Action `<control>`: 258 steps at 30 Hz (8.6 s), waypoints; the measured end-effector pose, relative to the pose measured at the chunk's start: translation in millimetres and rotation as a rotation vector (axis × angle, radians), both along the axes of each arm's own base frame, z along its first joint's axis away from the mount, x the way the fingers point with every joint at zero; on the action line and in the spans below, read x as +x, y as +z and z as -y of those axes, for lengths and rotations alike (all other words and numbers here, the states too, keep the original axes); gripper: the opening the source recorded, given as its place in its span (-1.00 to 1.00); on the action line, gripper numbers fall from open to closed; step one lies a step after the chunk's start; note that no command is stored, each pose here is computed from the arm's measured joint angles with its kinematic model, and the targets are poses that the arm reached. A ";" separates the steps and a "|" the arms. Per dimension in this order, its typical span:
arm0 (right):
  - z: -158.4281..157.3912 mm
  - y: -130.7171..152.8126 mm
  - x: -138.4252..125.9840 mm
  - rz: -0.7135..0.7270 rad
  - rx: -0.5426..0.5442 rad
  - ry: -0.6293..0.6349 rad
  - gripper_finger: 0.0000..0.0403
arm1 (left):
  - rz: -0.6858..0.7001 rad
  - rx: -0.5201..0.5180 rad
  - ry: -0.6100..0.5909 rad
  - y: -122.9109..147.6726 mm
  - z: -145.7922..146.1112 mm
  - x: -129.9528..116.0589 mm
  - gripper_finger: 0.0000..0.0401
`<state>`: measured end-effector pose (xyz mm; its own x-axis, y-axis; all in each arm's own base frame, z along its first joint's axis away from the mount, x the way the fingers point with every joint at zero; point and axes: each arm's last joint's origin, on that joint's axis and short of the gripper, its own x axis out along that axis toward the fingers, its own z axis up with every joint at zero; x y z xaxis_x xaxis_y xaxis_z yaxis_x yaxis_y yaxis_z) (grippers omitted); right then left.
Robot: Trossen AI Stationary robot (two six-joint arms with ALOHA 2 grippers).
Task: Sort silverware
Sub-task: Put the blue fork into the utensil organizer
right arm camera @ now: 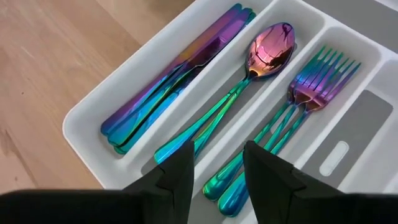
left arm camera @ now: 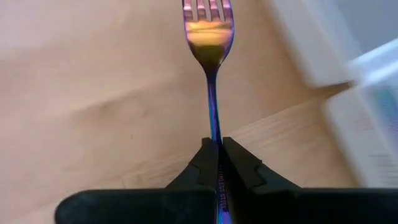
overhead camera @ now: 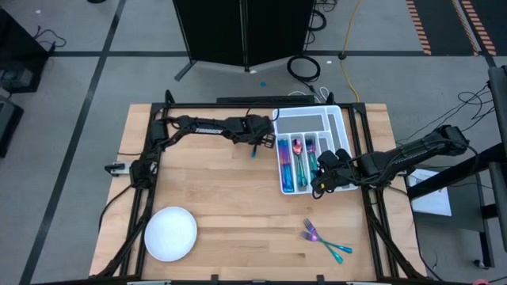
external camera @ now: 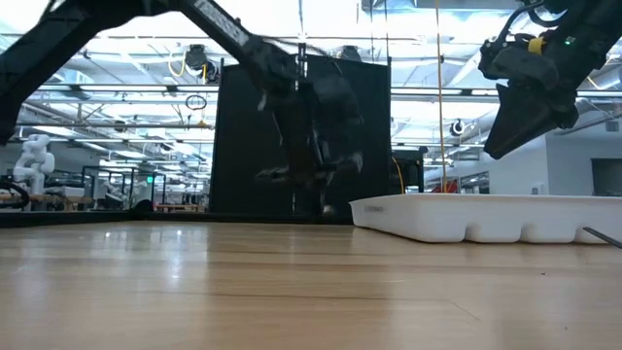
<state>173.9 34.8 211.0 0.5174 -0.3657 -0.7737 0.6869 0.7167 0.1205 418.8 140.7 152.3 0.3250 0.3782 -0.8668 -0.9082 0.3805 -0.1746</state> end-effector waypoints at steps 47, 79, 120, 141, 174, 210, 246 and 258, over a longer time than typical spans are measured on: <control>-83.0 81.0 0.7 0.292 -1.353 1.048 -0.39 | 1.101 0.167 -1.212 109.3 189.9 -44.7 -0.98; -78.4 62.6 30.9 -0.508 -1.898 1.061 -0.39 | 1.017 -0.101 -0.781 98.3 183.2 -42.1 -0.98; -52.9 10.0 24.0 -0.103 -0.742 1.076 -1.00 | 0.706 0.095 -0.846 113.8 126.7 -74.8 -0.50; 1.8 33.9 28.3 -0.156 0.309 0.829 -1.00 | 0.726 -0.231 -1.078 83.5 155.6 20.4 -0.50; 1.4 -4.9 61.7 -0.289 0.249 0.709 -1.00 | 0.483 -0.267 -1.099 12.0 175.4 54.8 -0.50; 19.0 67.6 -23.5 -0.089 0.006 0.573 -0.47 | 0.568 -0.159 -0.921 39.6 124.0 55.5 -0.99; 21.6 93.9 -67.1 0.286 -0.228 0.427 -0.48 | 1.062 0.076 0.085 13.1 137.9 154.2 -1.00; 18.2 95.8 -52.7 0.304 -0.260 0.451 -0.48 | 0.930 0.048 0.247 -7.1 131.2 150.3 -1.00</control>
